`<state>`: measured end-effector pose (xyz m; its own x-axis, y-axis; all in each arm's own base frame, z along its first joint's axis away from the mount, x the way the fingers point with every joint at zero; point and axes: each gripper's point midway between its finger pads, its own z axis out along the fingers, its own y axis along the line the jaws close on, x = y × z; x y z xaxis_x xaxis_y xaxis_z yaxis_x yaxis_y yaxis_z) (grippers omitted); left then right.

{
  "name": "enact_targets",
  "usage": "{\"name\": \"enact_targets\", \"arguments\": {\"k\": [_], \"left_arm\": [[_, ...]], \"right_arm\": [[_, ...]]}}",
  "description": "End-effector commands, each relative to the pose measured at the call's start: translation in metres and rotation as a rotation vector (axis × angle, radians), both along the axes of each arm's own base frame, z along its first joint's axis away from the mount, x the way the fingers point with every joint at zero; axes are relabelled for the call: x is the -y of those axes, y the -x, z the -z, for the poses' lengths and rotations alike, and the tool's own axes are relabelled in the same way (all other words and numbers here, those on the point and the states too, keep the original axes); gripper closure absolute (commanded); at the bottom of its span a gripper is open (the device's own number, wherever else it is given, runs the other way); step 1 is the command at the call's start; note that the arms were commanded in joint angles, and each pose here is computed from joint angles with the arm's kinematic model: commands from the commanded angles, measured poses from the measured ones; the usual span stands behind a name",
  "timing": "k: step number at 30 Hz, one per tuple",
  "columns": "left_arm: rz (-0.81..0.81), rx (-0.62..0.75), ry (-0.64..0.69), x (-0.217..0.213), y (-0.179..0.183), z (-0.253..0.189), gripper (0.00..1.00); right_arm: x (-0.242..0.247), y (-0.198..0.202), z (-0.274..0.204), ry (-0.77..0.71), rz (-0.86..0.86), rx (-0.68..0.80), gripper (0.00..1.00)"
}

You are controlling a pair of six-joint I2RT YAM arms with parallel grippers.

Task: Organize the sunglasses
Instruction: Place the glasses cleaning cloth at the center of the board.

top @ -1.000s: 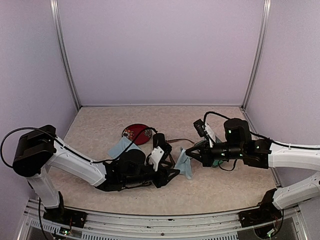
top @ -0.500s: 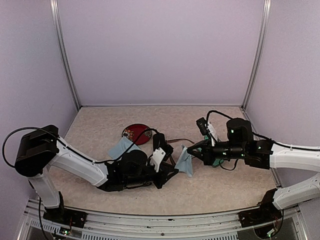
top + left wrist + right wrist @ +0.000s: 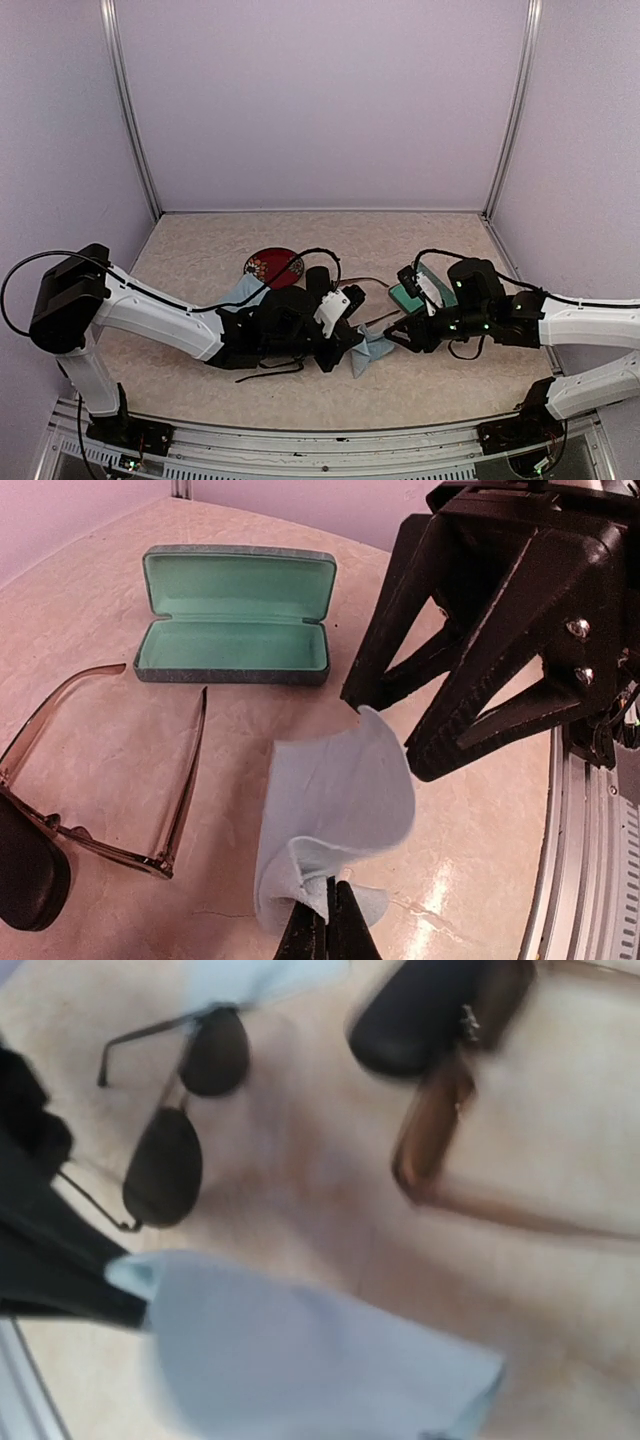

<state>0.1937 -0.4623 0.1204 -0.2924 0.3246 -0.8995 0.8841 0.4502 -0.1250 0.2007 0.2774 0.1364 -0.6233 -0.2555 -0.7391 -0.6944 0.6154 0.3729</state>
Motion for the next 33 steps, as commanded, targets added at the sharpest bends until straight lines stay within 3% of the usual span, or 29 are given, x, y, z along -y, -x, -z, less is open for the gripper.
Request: {"name": "enact_targets", "arguments": {"k": [1, 5, 9, 15, 24, 33], "left_arm": [[0.099, -0.044, -0.14, -0.007, 0.02, 0.023, 1.0], [0.163, -0.082, -0.181, -0.011, 0.03, 0.029, 1.0], [0.206, -0.137, -0.179, -0.019, 0.034, 0.032, 1.0], [0.194, -0.199, -0.161, -0.026, 0.026, 0.036, 1.0], [0.081, -0.366, -0.047, -0.04, -0.006, 0.037, 1.0], [0.026, -0.431, -0.075, -0.047, -0.014, 0.06, 1.0]], "right_arm": [[0.014, 0.003, 0.001, 0.018, 0.039, -0.016, 0.37], [0.003, -0.004, -0.006, 0.023, 0.0, 0.035, 0.33], [-0.009, -0.008, 0.017, 0.06, -0.052, 0.009, 0.33], [-0.018, 0.009, 0.026, -0.016, -0.146, -0.006, 0.34], [-0.031, 0.021, 0.047, -0.055, -0.118, -0.088, 0.43], [-0.06, 0.017, 0.071, 0.003, -0.134, -0.105, 0.5]]}}
